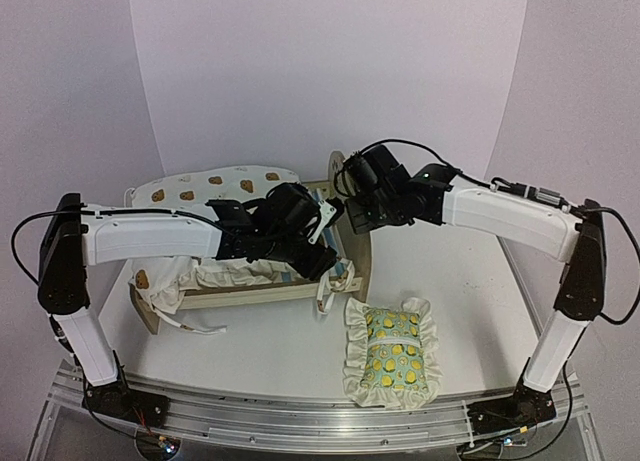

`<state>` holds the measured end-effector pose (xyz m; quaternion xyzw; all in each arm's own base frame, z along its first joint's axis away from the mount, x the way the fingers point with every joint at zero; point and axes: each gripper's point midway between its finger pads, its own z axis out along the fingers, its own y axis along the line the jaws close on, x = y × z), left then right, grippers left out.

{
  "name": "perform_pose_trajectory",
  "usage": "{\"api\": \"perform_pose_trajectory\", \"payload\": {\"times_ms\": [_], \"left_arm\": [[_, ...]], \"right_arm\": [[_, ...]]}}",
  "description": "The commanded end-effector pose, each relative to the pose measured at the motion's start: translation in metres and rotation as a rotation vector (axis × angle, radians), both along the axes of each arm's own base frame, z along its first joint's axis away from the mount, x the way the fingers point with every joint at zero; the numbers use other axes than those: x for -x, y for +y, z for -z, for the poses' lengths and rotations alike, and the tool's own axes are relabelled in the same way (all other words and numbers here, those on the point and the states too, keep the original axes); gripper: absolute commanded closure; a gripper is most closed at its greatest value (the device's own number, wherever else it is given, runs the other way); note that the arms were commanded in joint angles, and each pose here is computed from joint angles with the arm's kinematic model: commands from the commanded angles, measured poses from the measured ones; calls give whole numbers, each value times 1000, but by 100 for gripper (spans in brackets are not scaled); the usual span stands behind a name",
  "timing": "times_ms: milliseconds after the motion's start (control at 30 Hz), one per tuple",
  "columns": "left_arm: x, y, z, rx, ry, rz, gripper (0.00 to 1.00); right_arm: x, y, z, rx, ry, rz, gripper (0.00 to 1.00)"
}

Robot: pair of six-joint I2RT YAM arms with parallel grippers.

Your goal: Set up the pet bed

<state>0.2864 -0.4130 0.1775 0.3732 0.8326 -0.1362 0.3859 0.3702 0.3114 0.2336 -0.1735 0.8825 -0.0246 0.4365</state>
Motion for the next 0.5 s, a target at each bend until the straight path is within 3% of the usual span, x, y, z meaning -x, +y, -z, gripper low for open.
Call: {"api": "perform_pose_trajectory", "payload": {"times_ms": [0,333,467], "left_arm": [[-10,12,-18,-149,-144,3,28],[-23,35,-3,-437,-301,67,19],[-19,29,0,-440,-324,143,21]], "right_arm": [[14,-36,-68,-42,-132,16,38],[65,-94,-62,-138,-109,40,37],[77,-100,-52,-174,-78,31,37]]}}
